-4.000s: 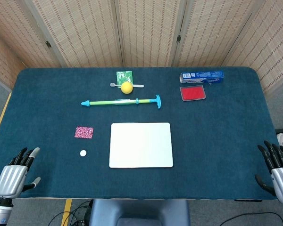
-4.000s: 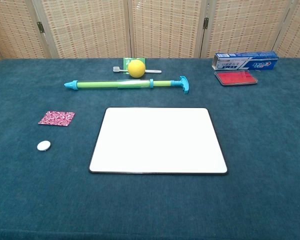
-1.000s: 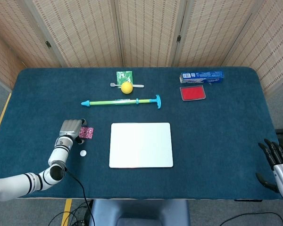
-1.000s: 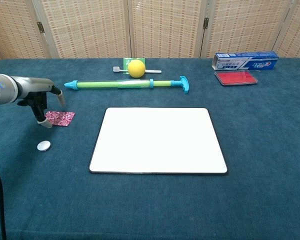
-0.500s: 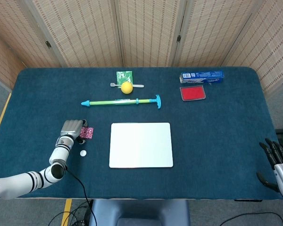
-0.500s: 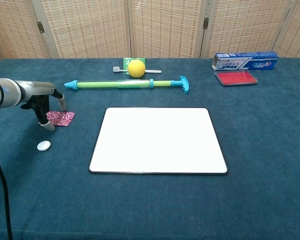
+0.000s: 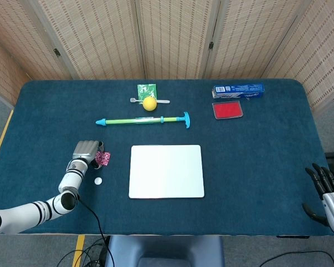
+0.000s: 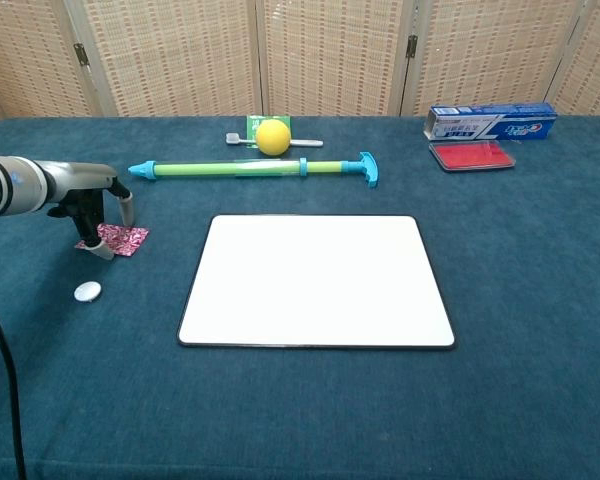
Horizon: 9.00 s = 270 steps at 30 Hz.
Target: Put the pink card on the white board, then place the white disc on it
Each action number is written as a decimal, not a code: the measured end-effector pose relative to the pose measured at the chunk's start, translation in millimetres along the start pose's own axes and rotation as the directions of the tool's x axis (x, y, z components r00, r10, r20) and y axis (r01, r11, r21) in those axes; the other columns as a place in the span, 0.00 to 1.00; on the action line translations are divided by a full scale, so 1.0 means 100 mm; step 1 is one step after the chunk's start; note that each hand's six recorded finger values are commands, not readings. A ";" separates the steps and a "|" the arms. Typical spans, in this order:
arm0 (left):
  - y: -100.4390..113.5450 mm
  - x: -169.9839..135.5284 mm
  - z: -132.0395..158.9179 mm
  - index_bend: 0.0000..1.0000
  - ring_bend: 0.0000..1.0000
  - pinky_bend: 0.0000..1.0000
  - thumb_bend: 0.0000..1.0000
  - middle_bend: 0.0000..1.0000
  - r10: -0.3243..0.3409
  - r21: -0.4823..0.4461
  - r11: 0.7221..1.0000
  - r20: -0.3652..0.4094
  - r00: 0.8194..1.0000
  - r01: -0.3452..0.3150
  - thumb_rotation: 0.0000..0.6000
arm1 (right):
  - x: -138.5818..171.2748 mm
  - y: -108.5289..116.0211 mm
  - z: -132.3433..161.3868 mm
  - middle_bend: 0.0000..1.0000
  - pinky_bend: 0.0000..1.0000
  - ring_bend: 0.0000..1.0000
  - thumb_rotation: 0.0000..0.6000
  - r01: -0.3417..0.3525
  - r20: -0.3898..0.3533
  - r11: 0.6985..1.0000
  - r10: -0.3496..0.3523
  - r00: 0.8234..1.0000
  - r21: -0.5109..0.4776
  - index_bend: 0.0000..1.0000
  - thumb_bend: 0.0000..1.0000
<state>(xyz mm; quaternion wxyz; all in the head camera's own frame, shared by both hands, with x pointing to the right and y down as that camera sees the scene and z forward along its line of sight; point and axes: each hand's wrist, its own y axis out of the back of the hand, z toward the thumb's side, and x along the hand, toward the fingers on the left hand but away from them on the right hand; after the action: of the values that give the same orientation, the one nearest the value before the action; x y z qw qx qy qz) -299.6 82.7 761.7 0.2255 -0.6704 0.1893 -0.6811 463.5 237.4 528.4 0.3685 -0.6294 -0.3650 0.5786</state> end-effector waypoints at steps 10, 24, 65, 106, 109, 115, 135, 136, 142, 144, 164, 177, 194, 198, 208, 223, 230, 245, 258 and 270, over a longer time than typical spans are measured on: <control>0.01 0.00 0.00 0.42 1.00 0.89 0.25 1.00 0.006 -0.003 1.000 0.005 1.000 -0.006 1.00 | 0.01 0.01 0.00 0.00 0.00 0.00 1.00 0.005 0.000 1.000 -0.005 1.000 -0.001 0.00 0.20; 0.01 -0.03 -0.02 0.43 1.00 0.89 0.25 1.00 0.011 0.002 1.000 0.004 1.000 -0.011 1.00 | 0.01 -0.01 0.01 0.00 0.00 0.00 1.00 0.001 -0.001 1.000 -0.001 1.000 0.002 0.00 0.20; 0.22 -0.81 2.32 0.41 1.00 0.89 0.25 1.00 0.110 0.282 0.943 0.238 0.965 -0.177 1.00 | 0.30 0.33 -0.15 0.00 0.00 0.00 1.00 0.048 -0.124 0.986 -0.068 0.990 -0.158 0.00 0.20; -0.03 -1.18 0.81 0.32 1.00 0.89 0.25 1.00 0.085 0.101 0.990 0.110 0.990 -0.097 1.00 | 0.35 0.21 -0.06 0.00 0.00 0.00 1.00 0.028 -0.134 0.995 -0.040 0.990 -0.097 0.00 0.20; -0.14 -1.21 0.60 0.32 1.00 0.89 0.25 1.00 0.075 0.076 0.994 0.088 0.993 -0.082 1.00 | 0.35 0.19 -0.03 0.00 0.00 0.00 1.00 0.026 -0.136 0.995 -0.038 0.990 -0.092 0.00 0.20; -0.25 -1.19 0.42 0.37 1.00 0.89 0.25 1.00 0.075 0.062 0.995 0.071 0.995 -0.080 1.00 | 0.37 0.15 0.03 0.00 0.00 0.00 1.00 0.015 -0.153 0.997 -0.026 0.988 -0.073 0.00 0.20; -0.41 -0.88 0.21 0.42 1.00 0.89 0.25 1.00 0.016 0.011 1.000 0.053 0.998 -0.016 1.00 | 0.35 0.13 0.04 0.00 0.00 0.00 1.00 0.023 -0.138 0.998 -0.030 0.990 -0.054 0.00 0.20; -0.41 -0.87 0.20 0.42 1.00 0.89 0.25 1.00 0.014 0.011 1.000 0.052 0.999 -0.014 1.00 | 0.35 0.13 0.04 0.00 0.00 0.00 1.00 0.024 -0.136 0.998 -0.031 0.990 -0.053 0.00 0.20; -0.42 -0.84 0.14 0.44 1.00 0.89 0.25 1.00 0.004 0.010 1.000 0.043 0.999 -0.005 1.00 | 0.35 0.13 0.04 0.00 0.00 0.00 1.00 0.023 -0.135 0.998 -0.030 0.990 -0.050 0.00 0.20; -0.43 -0.84 0.12 0.44 1.00 0.89 0.25 1.00 0.004 0.008 1.000 0.041 0.999 -0.004 1.00 | 0.35 0.14 0.04 0.00 0.00 0.00 1.00 0.027 -0.133 0.998 -0.034 0.991 -0.052 0.00 0.20; -0.48 -0.75 -0.01 0.50 1.00 0.89 0.25 1.00 -0.009 -0.010 1.000 0.036 0.999 0.009 1.00 | 0.36 0.15 0.04 0.00 0.00 0.00 1.00 0.042 -0.122 0.998 -0.048 0.991 -0.046 0.00 0.20; -0.49 -0.67 0.00 0.60 1.00 0.89 0.33 1.00 -0.024 -0.008 1.000 0.042 0.999 0.024 1.00 | 0.34 0.15 0.03 0.00 0.00 0.00 1.00 0.046 -0.115 0.998 -0.050 0.992 -0.042 0.00 0.20; -0.31 -0.88 0.21 0.64 1.00 0.89 0.38 1.00 0.013 0.016 1.000 0.091 0.996 -0.014 1.00 | 0.38 0.18 0.04 0.00 0.00 0.00 1.00 0.054 -0.130 0.997 -0.060 0.990 -0.052 0.00 0.20; -0.19 -0.94 0.40 0.64 1.00 0.89 0.38 1.00 0.035 0.054 0.998 0.123 0.992 -0.042 1.00 | 0.37 0.18 0.04 0.00 0.00 0.00 1.00 0.048 -0.135 0.997 -0.055 0.989 -0.059 0.00 0.20; 0.07 -0.91 1.18 0.64 1.00 0.89 0.38 1.00 0.052 0.133 0.988 0.223 0.974 -0.083 1.00 | 0.34 0.19 -0.01 0.00 0.00 0.00 1.00 0.028 -0.140 0.996 -0.039 0.989 -0.079 0.00 0.20; 0.22 -0.77 2.01 0.64 1.00 0.89 0.38 1.00 0.053 0.225 0.967 0.270 0.961 -0.117 1.00 | 0.26 0.18 -0.07 0.00 0.00 0.00 1.00 -0.018 -0.140 0.994 0.002 0.990 -0.111 0.00 0.20; 0.21 -0.70 2.28 0.63 1.00 0.89 0.38 1.00 0.033 0.249 0.962 0.293 0.955 -0.109 1.00 | 0.23 0.18 -0.11 0.00 0.00 0.00 1.00 -0.022 -0.127 0.992 0.007 0.992 -0.121 0.00 0.20; 0.17 -0.57 2.79 0.63 1.00 0.89 0.38 1.00 0.013 0.289 0.950 0.348 0.937 -0.120 1.00 | 0.20 0.23 -0.18 0.00 0.00 0.00 1.00 -0.023 -0.115 0.988 0.006 0.993 -0.151 0.00 0.20; 0.17 -0.39 2.76 0.63 1.00 0.89 0.38 1.00 0.003 0.281 0.954 0.336 0.942 -0.103 1.00 | 0.16 0.21 -0.22 0.00 0.00 0.00 1.00 -0.034 -0.105 0.988 0.018 0.994 -0.153 0.00 0.20; 0.13 -0.39 2.63 0.49 1.00 0.89 0.38 1.00 -0.018 0.267 0.961 0.328 0.945 -0.075 1.00 | 0.15 0.21 -0.21 0.00 0.00 0.00 1.00 -0.024 -0.092 0.989 0.011 0.996 -0.148 0.00 0.20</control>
<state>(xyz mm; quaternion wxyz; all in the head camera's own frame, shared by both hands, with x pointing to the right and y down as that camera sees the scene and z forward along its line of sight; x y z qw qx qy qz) -36.7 105.0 729.9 0.3546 -0.7332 0.0626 -0.5768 486.3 240.4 504.2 0.3317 -0.6839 -0.3844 0.5238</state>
